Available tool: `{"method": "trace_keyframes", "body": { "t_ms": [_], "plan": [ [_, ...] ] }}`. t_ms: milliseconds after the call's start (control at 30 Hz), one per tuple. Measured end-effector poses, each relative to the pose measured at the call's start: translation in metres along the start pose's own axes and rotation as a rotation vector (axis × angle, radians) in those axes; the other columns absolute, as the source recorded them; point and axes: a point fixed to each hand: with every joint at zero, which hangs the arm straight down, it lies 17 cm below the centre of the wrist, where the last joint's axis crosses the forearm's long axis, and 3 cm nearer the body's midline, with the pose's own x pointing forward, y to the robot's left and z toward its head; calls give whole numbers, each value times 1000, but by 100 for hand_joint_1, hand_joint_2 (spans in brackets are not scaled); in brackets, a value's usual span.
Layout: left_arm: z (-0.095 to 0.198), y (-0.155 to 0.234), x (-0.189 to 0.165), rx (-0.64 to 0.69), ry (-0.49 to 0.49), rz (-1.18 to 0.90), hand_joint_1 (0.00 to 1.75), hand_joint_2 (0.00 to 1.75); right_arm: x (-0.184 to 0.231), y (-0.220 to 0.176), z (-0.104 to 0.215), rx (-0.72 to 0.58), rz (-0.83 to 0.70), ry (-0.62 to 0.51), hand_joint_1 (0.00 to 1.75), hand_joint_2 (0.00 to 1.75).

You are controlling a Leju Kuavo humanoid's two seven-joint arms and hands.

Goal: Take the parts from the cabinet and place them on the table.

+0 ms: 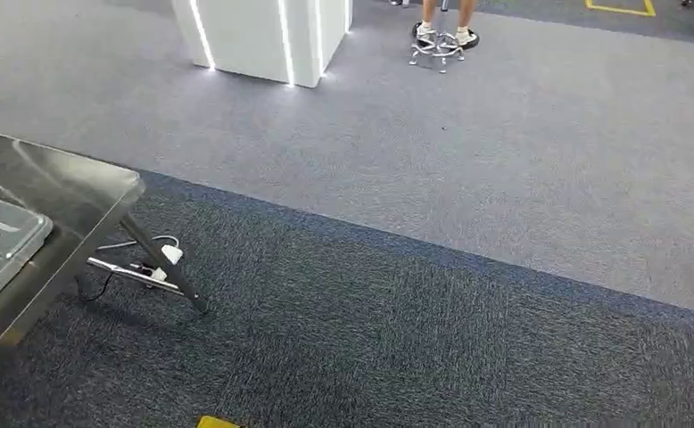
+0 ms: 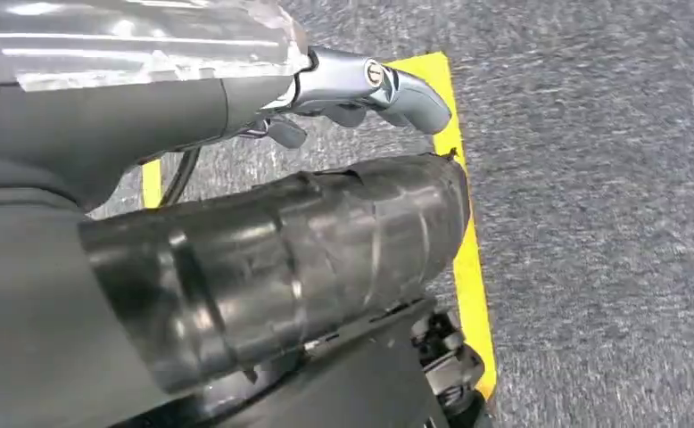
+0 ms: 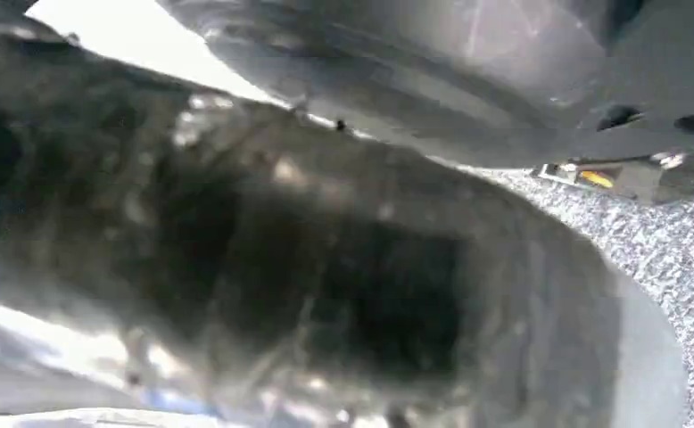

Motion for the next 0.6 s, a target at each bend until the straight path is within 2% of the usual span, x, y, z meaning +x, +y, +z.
{"method": "trace_keyframes", "body": {
  "t_ms": [600],
  "plan": [
    [-2,3,5,10,-16,9,0,0,-1,1,0,7,9,-1,0,0]
  ]
}}
